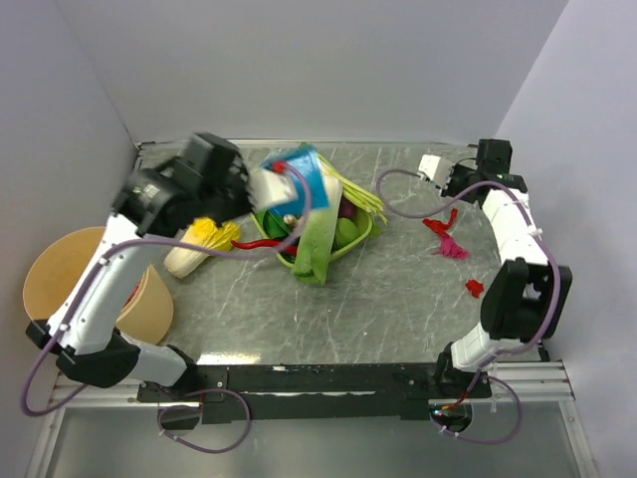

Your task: Sweep away the paper scraps from the table

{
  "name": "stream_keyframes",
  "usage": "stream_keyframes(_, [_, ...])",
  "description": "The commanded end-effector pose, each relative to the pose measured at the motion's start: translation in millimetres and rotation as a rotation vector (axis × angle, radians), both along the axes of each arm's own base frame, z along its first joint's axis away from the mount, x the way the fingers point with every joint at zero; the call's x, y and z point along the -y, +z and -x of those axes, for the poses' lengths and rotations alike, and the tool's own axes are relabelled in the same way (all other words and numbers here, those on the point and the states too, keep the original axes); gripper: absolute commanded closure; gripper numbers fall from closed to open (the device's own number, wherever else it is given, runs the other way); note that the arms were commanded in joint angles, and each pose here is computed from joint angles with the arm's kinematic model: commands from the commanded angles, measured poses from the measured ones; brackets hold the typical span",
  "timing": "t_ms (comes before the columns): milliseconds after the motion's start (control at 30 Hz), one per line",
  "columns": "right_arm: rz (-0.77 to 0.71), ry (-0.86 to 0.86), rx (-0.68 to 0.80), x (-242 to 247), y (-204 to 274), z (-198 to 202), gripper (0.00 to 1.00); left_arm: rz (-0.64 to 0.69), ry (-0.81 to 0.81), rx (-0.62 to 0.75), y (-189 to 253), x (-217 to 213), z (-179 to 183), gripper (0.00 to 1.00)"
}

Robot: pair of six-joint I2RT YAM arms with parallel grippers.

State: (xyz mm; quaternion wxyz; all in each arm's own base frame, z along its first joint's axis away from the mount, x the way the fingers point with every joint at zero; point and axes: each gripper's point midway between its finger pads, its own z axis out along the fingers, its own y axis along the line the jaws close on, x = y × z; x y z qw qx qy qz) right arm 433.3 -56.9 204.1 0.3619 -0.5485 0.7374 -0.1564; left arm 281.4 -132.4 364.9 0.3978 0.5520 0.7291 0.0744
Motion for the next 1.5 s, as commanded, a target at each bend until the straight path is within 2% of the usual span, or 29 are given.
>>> stream_keyframes(0, [0.283,0.281,0.095,3,-15,-43,1.00,0.043,-0.158,-0.179,-33,51,65,0.99])
stream_keyframes(100, [0.369,0.383,0.045,3,-50,-39,1.00,-0.001,-0.215,-0.239,-57,61,91,0.99])
stream_keyframes(167, [0.419,0.443,-0.034,10,-75,-21,1.00,-0.016,-0.223,-0.250,-64,61,98,0.99])
stream_keyframes(333, [0.443,0.509,-0.121,18,-98,30,1.00,-0.097,-0.275,-0.269,-87,50,107,0.99])
stream_keyframes(433, [0.433,0.517,-0.151,14,-91,73,1.00,-0.132,-0.278,-0.273,-101,48,106,0.99])
stream_keyframes(500, [0.383,0.542,-0.242,4,-107,115,1.00,-0.169,-0.280,-0.295,-114,46,107,0.99])
stream_keyframes(533, [0.393,0.529,-0.211,0,-92,128,1.00,-0.188,-0.274,-0.293,-117,44,105,0.99])
stream_keyframes(600, [0.326,0.545,-0.261,-15,-103,167,1.00,-0.215,-0.279,-0.301,-127,41,105,0.99])
stream_keyframes(667, [0.284,0.522,-0.219,-28,-91,193,1.00,-0.204,-0.292,-0.301,-130,45,105,0.99])
stream_keyframes(700, [0.256,0.494,-0.185,-32,-85,196,1.00,-0.209,-0.305,-0.314,-136,46,108,0.99])
stream_keyframes(800, [0.126,0.269,-0.036,-35,-47,192,1.00,-0.202,-0.326,-0.321,-146,59,106,0.99])
stream_keyframes(833, [0.008,0.102,-0.004,-33,-29,190,1.00,-0.216,-0.326,-0.328,-152,64,104,0.99])
stream_keyframes(900, [-0.106,-0.111,0.035,-22,-7,184,1.00,-0.196,-0.329,-0.304,-153,80,100,0.99])
stream_keyframes(933, [-0.233,-0.272,0.033,-20,2,184,1.00,-0.205,-0.330,-0.306,-158,87,98,0.99])
stream_keyframes(1000, [-0.298,-0.442,0.034,-8,6,186,1.00,-0.189,-0.336,-0.275,-160,104,93,0.99])
stream_keyframes(1033, [-0.375,-0.552,0.054,-5,8,182,1.00,-0.216,-0.336,-0.293,-170,109,92,0.99])
stream_keyframes(1133, [-0.420,-0.778,0.077,16,5,178,1.00,-0.245,-0.348,-0.296,-185,130,88,0.99])
stream_keyframes(1300, [-0.394,-0.868,0.059,37,-15,154,1.00,-0.268,-0.322,-0.347,-214,161,80,0.99])
stream_keyframes(1467, [-0.362,-0.763,0.023,41,-16,113,1.00,-0.274,-0.308,-0.351,-237,185,77,0.99])
